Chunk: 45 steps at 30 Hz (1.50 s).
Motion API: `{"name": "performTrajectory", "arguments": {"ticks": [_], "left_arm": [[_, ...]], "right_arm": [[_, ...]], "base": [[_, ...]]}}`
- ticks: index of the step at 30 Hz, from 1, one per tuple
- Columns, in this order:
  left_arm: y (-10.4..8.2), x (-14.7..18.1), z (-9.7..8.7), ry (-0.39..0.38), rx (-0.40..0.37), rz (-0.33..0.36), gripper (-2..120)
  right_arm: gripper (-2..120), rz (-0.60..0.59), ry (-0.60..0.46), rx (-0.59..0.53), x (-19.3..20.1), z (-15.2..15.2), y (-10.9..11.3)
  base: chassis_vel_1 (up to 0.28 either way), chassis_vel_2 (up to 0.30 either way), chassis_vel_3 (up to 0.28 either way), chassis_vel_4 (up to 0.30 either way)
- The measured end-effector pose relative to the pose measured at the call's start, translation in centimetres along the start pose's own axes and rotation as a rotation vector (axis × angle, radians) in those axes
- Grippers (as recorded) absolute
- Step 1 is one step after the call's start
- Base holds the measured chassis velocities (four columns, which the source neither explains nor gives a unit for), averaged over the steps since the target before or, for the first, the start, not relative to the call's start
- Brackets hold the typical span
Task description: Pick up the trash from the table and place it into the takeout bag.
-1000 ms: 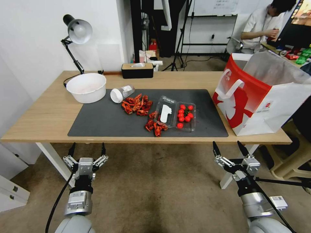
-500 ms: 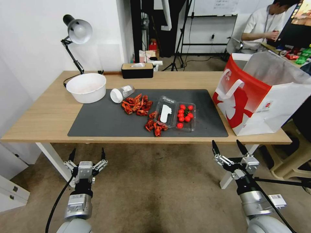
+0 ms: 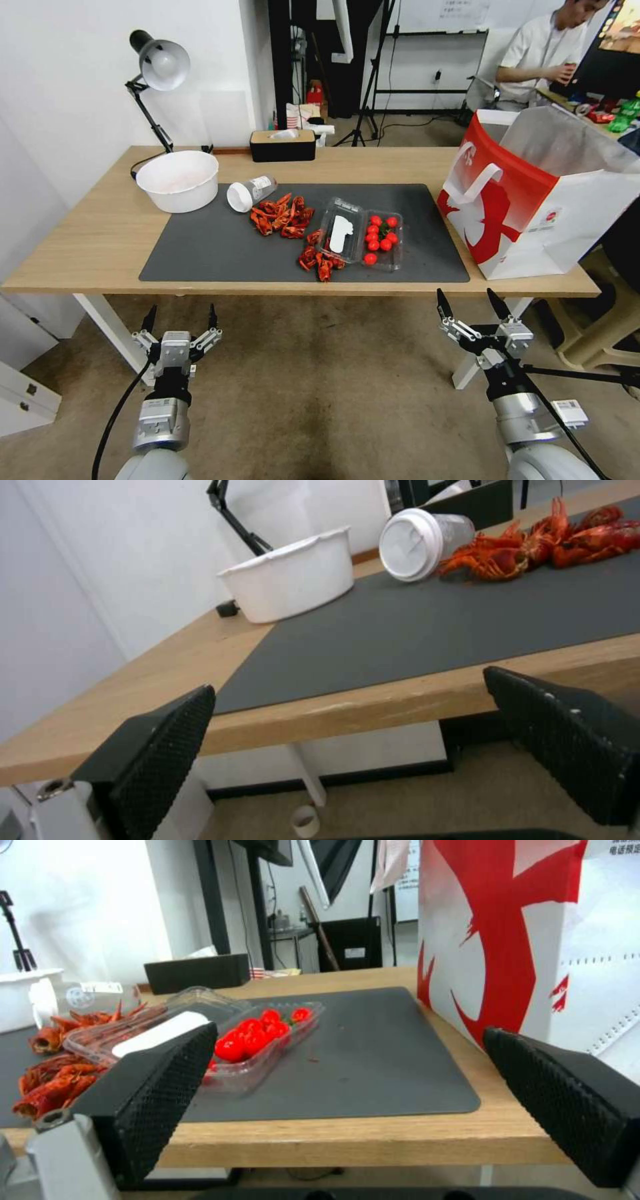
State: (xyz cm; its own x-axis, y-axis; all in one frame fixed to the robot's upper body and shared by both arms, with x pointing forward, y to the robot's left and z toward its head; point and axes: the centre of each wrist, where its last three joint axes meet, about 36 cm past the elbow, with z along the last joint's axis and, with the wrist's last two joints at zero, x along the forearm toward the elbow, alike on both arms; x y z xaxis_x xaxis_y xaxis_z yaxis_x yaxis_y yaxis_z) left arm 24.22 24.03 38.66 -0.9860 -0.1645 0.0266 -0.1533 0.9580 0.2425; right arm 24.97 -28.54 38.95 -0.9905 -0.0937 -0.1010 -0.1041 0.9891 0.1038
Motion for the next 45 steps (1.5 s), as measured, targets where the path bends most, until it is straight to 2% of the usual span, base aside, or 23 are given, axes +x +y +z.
{"name": "performTrajectory", "arguments": {"ticks": [6,8,9,11,12,13,14,16,17,18,19,20,22,23,25,26,28,29,31,36,38,45], "left_arm": [[1.6,-2.7,-1.4,-0.029,0.005,-0.007,100],[3.3,-5.9,-2.7,-0.046,-0.016,0.006,100],[3.3,-5.9,-2.7,-0.046,-0.016,0.006,100],[4.7,-9.2,-4.1,-0.073,-0.036,0.049,100],[4.7,-9.2,-4.1,-0.073,-0.036,0.049,100],[5.5,-11.6,-6.0,-0.11,-0.053,0.097,100],[5.5,-11.6,-6.0,-0.11,-0.053,0.097,100],[6.4,-14.5,-8.7,-0.127,-0.091,0.163,100],[6.4,-14.5,-8.7,-0.127,-0.091,0.163,100],[6.9,-16.7,-10.3,-0.133,-0.128,0.216,100],[7.1,-18.0,-11.2,-0.135,-0.151,0.245,100],[7.1,-18.0,-11.2,-0.135,-0.151,0.245,100],[7.6,-21.3,-14.0,-0.136,-0.181,0.303,100],[7.6,-21.3,-14.0,-0.136,-0.181,0.303,100],[7.6,-24.7,-15.9,-0.119,-0.191,0.364,100],[7.6,-24.7,-15.9,-0.119,-0.191,0.364,100],[7.1,-28.4,-16.0,-0.076,-0.218,0.423,100],[7.1,-28.4,-16.0,-0.076,-0.218,0.423,100],[6.7,-32.0,-16.1,-0.032,-0.248,0.474,100],[5.8,-34.7,-16.5,-0.006,-0.27,0.514,100],[4.5,-37.0,-17.5,0.05,-0.292,0.583,100],[3.8,-40.3,-18.9,0.165,-0.334,0.665,100]], "right_arm": [[100,-0.001,-0.001,0.002,0.0,-0.1,0.0],[100,-0.002,0.0,0.002,0.0,-0.1,0.0],[100,-0.002,0.0,0.002,0.0,-0.1,0.0],[100,-0.003,-0.001,0.003,0.0,-0.2,0.0],[100,-0.003,-0.001,0.003,0.0,-0.2,0.0],[100,-0.005,-0.005,0.003,0.0,-0.3,0.1],[100,-0.005,-0.005,0.003,0.0,-0.3,0.1],[100,-0.002,-0.009,0.007,0.0,-0.6,0.0],[100,-0.002,-0.009,0.007,0.0,-0.6,0.0],[100,-0.001,-0.008,0.011,0.1,-0.7,0.0],[100,0.001,-0.009,0.013,0.2,-0.9,0.0],[100,0.001,-0.009,0.013,0.2,-0.9,0.0],[100,0.005,-0.009,0.018,0.4,-1.1,0.0],[100,0.005,-0.009,0.018,0.4,-1.1,0.0],[100,0.011,-0.007,0.023,0.6,-1.1,0.0],[100,0.011,-0.007,0.023,0.6,-1.1,0.0],[100,0.016,-0.006,0.028,0.8,-1.1,0.2],[100,0.016,-0.006,0.028,0.8,-1.1,0.2],[100,0.02,-0.004,0.031,1.0,-1.2,0.4],[100,0.026,-0.002,0.034,1.2,-1.1,0.4],[100,0.031,-0.001,0.037,1.3,-1.1,0.3],[100,0.038,-0.001,0.036,1.3,-1.0,0.4]], "base": [[0.0,0.0,0.0,0.0],[0.0,0.0,0.0,0.0],[0.0,0.0,0.0,0.0],[0.0,0.0,0.0,0.0],[0.0,0.0,0.0,0.0],[0.0,0.0,0.0,0.0],[0.0,0.0,0.0,0.0],[0.0,0.0,0.0,0.0],[0.0,0.0,0.0,0.0],[0.0,0.0,0.0,0.0],[0.0,0.0,0.0,0.0],[0.0,0.0,0.0,0.0],[0.0,0.0,0.0,0.0],[0.0,0.0,0.0,0.0],[0.0,0.0,0.0,0.0],[0.0,0.0,0.0,0.0],[0.0,0.0,0.0,0.0],[0.0,0.0,0.0,0.0],[0.0,0.0,0.0,0.0],[0.0,0.0,0.0,0.0],[0.0,0.0,0.0,0.0],[0.0,0.0,0.0,0.0]]}}
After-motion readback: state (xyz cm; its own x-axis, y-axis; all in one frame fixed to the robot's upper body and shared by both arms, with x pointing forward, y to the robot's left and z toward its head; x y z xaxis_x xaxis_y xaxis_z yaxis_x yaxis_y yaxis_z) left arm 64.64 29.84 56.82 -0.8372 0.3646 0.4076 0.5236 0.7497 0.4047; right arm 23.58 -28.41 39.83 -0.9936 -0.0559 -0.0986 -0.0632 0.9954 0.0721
